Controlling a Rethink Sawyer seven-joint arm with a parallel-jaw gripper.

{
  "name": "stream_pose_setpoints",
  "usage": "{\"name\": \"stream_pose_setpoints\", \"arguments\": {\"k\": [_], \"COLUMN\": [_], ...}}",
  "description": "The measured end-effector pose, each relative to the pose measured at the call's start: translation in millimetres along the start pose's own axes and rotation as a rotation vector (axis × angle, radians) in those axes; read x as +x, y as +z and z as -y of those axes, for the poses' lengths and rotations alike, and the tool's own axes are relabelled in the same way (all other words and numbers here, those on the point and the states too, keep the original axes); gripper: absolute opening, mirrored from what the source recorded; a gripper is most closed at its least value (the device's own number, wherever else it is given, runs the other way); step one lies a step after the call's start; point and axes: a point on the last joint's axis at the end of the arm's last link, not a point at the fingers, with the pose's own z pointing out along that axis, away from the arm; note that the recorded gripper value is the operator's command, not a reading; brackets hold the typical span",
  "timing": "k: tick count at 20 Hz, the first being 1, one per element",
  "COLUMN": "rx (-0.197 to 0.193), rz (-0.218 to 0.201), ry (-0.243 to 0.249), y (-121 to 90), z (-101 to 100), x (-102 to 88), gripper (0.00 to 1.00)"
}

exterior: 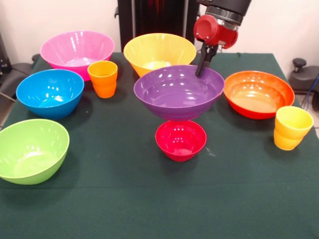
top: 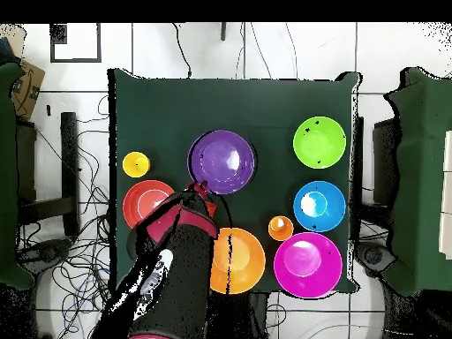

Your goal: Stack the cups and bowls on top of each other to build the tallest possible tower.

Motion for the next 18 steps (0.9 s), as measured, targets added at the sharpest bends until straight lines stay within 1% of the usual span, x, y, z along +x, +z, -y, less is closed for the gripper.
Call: {"name": "stream_pose_setpoints", "arguments": {"k": [8, 9, 12, 13, 16, 18], "rx": [0.009, 0.013, 0.015, 0.018, 0.021, 0.021], "rz": [-0.004, -0.013, -0.021, -0.034, -0.044, -0.056], "ry": [0.002, -0.001, -0.004, -0.009, -0.014, -0.024], "y": [1, 5, 8, 14, 18, 25], "z": [4, 6, 6, 6, 5, 2], "x": [1.5, 4.1, 6.7, 10.7, 13.3, 16.1], "gripper": [0.0, 0.0, 0.0, 0.0, 0.0, 0.0]}}
